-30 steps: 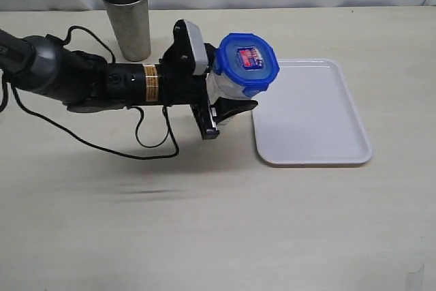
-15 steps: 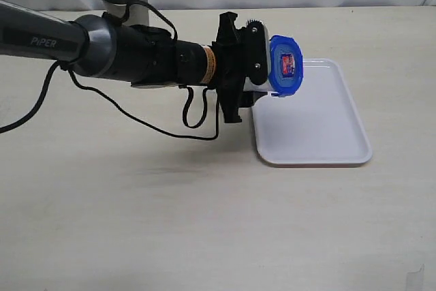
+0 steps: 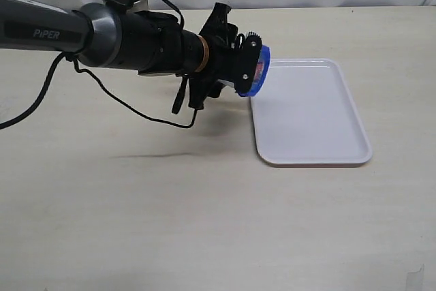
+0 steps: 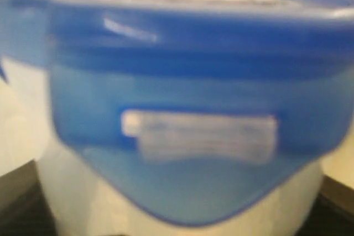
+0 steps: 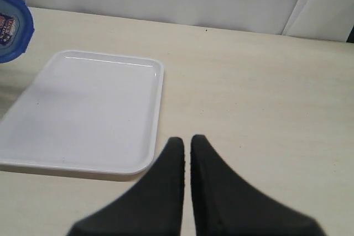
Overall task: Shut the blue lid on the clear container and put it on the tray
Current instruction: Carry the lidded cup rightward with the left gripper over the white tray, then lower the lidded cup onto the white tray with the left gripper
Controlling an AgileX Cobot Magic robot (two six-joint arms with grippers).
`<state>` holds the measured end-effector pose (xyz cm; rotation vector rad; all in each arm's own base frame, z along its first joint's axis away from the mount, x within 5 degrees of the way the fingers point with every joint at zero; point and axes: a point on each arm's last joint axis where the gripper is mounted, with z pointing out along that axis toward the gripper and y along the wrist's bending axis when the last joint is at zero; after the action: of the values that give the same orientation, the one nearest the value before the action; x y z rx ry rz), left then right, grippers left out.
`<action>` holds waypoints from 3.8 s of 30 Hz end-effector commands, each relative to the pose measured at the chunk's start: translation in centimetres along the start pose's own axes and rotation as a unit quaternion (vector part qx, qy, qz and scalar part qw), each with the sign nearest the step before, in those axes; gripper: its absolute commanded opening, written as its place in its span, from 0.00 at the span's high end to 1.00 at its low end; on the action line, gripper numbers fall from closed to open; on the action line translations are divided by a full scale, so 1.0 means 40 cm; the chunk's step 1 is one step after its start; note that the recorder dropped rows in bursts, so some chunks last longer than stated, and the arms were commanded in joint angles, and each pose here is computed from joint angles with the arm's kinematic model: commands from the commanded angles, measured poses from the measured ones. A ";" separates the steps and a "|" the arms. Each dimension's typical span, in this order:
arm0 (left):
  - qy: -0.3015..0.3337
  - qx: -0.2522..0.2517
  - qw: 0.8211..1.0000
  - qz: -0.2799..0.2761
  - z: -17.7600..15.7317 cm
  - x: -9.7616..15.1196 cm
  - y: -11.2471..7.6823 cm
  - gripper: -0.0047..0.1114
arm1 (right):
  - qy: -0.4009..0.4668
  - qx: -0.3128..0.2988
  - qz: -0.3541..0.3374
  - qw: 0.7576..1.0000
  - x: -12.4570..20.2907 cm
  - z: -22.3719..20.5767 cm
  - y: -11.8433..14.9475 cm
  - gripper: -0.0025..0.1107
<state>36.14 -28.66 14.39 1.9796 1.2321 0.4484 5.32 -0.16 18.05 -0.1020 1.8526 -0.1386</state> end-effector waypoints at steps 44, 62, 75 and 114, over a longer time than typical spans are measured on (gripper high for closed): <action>-0.395 -0.014 0.818 -0.418 -0.050 -0.162 0.067 0.96 | -0.003 0.002 0.004 1.000 0.000 0.000 0.000 0.94; -0.509 0.041 0.701 -0.497 0.077 -0.245 -0.053 0.96 | -0.003 0.002 0.004 1.000 0.000 0.000 0.000 0.94; -0.507 0.074 0.714 -0.477 0.111 -0.303 -0.091 0.96 | -0.003 0.002 0.004 1.000 0.000 0.000 0.000 0.94; -0.459 0.014 0.716 -0.526 0.150 -0.176 -0.047 0.94 | -0.002 0.002 0.004 1.000 0.001 0.000 0.000 0.94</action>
<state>35.43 -36.46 8.23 0.9391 1.4298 -0.9772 5.31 -0.16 18.03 -0.1022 1.8545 -0.1383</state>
